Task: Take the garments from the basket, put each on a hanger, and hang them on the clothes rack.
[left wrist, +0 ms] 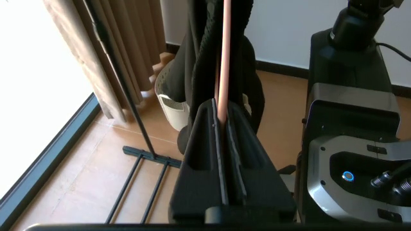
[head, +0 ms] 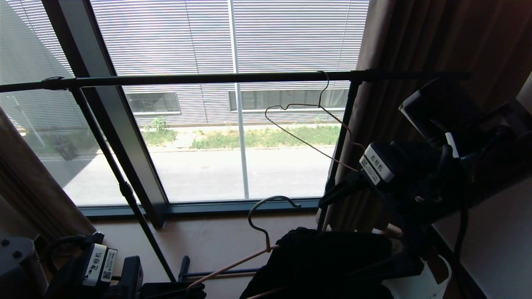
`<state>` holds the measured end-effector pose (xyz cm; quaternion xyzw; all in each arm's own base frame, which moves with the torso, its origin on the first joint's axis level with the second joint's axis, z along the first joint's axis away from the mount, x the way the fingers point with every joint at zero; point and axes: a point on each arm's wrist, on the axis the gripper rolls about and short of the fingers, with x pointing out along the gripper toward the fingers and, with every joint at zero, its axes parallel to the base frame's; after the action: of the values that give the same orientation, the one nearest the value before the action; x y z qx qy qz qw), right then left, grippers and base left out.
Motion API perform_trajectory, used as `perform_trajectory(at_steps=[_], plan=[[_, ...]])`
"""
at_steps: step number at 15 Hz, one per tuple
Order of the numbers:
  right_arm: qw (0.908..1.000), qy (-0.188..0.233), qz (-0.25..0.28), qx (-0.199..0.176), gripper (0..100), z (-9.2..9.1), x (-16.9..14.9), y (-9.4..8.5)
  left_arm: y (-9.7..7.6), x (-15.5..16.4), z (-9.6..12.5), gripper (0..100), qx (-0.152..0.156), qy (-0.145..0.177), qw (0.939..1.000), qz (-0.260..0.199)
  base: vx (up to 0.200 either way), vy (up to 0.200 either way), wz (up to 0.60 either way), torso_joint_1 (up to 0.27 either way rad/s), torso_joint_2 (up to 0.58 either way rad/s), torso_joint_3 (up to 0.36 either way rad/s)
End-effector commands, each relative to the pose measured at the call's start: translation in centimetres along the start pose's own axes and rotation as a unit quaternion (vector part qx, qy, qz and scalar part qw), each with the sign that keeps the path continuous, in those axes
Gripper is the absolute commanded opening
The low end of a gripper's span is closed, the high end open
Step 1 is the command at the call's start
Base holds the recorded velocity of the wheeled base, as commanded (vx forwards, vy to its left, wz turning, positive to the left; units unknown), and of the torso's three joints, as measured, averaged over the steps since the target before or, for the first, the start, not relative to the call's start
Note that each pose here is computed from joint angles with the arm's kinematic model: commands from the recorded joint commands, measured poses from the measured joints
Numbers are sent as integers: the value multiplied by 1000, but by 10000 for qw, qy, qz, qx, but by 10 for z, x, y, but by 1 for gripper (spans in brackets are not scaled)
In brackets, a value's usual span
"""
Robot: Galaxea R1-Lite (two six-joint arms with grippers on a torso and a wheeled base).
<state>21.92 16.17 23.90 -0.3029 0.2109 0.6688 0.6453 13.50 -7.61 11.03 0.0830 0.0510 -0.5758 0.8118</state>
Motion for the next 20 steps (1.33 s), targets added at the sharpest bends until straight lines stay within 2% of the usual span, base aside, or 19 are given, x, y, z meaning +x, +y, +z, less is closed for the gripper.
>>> perform_trajectory(at_steps=[1, 9, 20], plan=[[9997, 99, 181, 120, 100, -5, 14, -6, 0, 0, 0, 0, 3, -10, 10000, 1, 0, 0, 0, 0, 0, 0], [9985, 231, 427, 255, 100, -10, 38, -16, 0, 0, 1, 0, 19, -16, 10000, -12, 0, 0, 0, 0, 0, 0], [9984, 228, 470, 227, 100, -9, 47, -20, 0, 0, 1, 0, 30, -26, 10000, -10, 0, 0, 0, 0, 0, 0]])
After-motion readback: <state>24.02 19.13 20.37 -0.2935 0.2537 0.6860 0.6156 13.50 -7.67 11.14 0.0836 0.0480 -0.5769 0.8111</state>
